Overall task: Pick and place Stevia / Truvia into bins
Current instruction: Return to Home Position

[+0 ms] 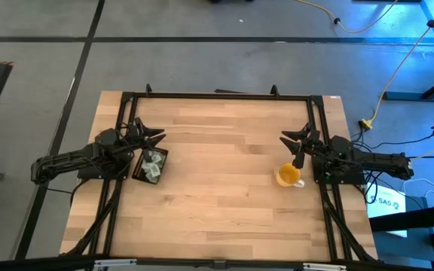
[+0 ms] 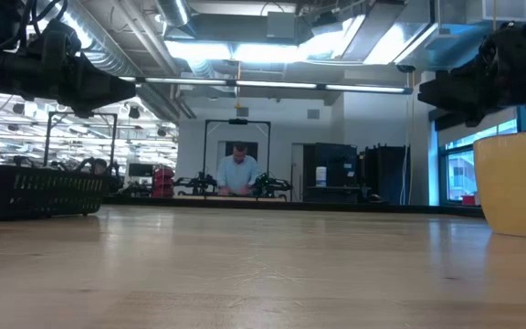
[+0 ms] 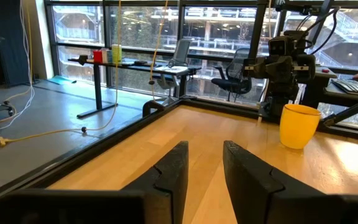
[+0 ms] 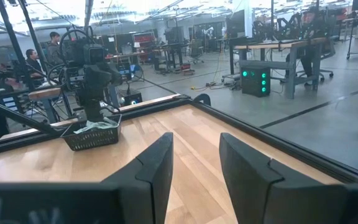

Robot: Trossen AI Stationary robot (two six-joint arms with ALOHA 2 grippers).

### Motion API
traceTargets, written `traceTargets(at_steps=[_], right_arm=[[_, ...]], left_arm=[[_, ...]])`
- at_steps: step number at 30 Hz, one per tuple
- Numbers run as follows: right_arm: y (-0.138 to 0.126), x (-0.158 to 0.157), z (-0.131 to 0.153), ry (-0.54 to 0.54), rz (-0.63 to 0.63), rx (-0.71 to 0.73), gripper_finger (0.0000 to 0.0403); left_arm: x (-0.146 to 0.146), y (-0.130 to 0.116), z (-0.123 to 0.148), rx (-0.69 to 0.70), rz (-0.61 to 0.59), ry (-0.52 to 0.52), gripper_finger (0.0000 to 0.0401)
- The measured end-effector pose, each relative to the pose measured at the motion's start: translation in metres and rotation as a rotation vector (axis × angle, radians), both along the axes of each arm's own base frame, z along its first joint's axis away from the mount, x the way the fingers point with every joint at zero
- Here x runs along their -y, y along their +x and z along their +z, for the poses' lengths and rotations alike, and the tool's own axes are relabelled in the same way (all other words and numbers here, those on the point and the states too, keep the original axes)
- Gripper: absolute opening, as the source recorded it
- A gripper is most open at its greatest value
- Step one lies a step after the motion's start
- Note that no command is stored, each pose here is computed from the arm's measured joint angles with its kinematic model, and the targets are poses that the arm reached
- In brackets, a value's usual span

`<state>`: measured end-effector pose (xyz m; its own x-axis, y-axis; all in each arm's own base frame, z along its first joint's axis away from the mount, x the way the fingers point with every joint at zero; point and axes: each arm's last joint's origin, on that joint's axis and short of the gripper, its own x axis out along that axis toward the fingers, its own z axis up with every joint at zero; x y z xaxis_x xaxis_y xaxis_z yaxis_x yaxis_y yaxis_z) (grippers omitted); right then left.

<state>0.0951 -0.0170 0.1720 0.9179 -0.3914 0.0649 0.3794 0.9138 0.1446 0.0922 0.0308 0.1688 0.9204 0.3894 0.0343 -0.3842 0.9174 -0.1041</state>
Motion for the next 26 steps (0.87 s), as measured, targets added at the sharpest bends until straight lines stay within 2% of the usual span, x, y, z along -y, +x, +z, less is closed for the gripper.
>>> traceTargets(at_steps=[26], right_arm=[[0.0, 0.0, 0.0, 0.0, 0.0, 0.0, 0.0135]], left_arm=[[0.0, 0.0, 0.0, 0.0, 0.0, 0.0, 0.0097]])
